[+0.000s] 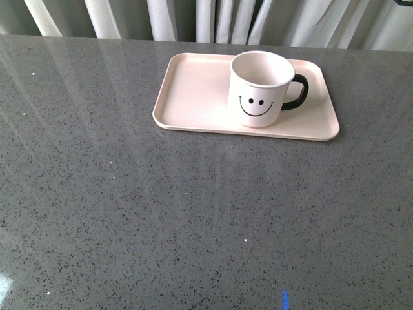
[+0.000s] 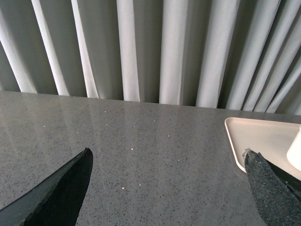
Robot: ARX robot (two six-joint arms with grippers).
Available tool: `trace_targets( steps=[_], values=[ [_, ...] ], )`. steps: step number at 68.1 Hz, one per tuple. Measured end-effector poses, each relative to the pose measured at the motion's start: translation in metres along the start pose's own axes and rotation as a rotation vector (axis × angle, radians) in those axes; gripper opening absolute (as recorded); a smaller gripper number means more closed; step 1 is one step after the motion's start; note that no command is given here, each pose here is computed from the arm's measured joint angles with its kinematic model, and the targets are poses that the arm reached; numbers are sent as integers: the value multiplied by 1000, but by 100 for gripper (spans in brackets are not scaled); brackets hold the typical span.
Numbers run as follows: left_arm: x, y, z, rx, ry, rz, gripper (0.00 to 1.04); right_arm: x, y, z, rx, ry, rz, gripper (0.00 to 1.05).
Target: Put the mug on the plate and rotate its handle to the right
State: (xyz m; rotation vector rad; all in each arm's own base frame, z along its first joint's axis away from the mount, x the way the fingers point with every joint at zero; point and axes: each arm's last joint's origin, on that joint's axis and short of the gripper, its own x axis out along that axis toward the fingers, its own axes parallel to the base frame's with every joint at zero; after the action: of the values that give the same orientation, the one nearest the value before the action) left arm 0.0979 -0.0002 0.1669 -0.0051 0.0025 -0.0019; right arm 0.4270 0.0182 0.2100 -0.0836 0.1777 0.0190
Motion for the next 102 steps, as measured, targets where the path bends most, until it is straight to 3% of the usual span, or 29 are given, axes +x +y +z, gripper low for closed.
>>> trace_targets(
  steps=[10, 25, 69, 102],
  values=[
    [0, 0, 0, 0, 0, -1, 95, -59, -4, -11, 59, -197, -19, 38],
    [0, 0, 0, 0, 0, 0, 95, -120, -13, -43, 69, -174, -22, 2],
    [0, 0, 0, 0, 0, 0, 95, -226, -8, -92, 74, -156, -20, 2],
    [0, 0, 0, 0, 0, 0, 95, -267, -7, -97, 73, -163, -20, 2]
  ],
)
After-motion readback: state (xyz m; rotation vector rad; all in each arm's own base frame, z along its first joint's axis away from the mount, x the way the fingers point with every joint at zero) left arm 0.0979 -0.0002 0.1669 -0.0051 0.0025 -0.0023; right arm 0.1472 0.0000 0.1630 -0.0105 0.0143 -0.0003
